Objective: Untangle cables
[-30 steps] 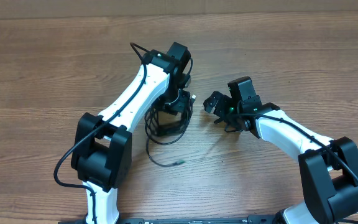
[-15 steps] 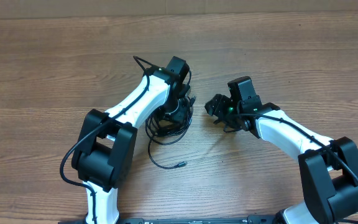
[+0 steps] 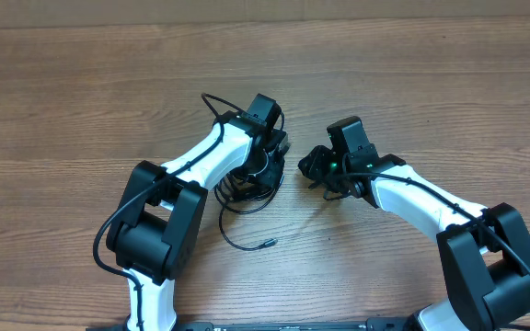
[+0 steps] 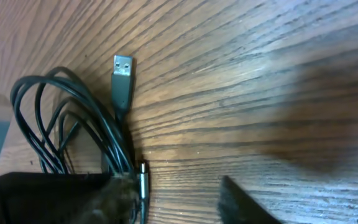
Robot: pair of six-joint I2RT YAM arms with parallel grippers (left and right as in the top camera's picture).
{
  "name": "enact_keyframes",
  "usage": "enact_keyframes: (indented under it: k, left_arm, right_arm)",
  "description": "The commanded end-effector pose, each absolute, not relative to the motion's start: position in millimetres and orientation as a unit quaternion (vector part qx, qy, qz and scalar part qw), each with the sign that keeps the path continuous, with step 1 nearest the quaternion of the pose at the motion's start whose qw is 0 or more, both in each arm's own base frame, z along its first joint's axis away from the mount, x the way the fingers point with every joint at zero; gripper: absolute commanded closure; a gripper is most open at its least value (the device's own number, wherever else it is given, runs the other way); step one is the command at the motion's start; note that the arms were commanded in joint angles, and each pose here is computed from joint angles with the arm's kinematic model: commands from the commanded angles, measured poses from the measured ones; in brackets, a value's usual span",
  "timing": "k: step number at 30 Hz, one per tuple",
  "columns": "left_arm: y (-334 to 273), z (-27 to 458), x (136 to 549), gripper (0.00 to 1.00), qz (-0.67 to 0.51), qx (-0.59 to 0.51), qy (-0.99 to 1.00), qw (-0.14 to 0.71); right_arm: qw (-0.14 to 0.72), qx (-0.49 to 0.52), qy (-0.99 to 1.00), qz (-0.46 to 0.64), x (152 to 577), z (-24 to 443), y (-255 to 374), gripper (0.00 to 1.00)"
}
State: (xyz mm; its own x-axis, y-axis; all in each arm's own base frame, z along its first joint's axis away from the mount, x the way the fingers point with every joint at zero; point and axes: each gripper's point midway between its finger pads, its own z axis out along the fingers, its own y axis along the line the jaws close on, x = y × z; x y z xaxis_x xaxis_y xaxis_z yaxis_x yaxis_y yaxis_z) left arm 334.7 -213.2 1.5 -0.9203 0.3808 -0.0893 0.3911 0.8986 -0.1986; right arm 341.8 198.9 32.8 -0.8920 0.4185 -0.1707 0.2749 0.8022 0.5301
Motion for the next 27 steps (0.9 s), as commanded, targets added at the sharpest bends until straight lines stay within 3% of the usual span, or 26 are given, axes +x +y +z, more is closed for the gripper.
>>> enact_keyframes:
  k: [1,6,17,27]
  left_arm:
    - [-211.7,3.5,332.1,0.96,-0.109,0.212,0.971,0.019]
    - [-225.0,31.4,339.9,0.96,-0.16,0.211,0.964,0.015]
    - [-227.6,55.9,346.7,0.96,-0.214,0.189,0.958,0.005]
    - [-192.8,43.8,355.4,0.96,-0.106,0.186,0.977,0.016]
  right_arm:
    - [0.137,0.179,0.94,0.258,338.8,31.4,204.5,0.5]
    - [0.141,0.168,0.939,0.263,338.3,32.1,212.7,0.29]
    - [0.132,0.112,0.932,0.319,341.2,28.5,238.7,0.3]
    - [0.122,0.069,0.929,0.344,333.9,33.5,248.5,0.29]
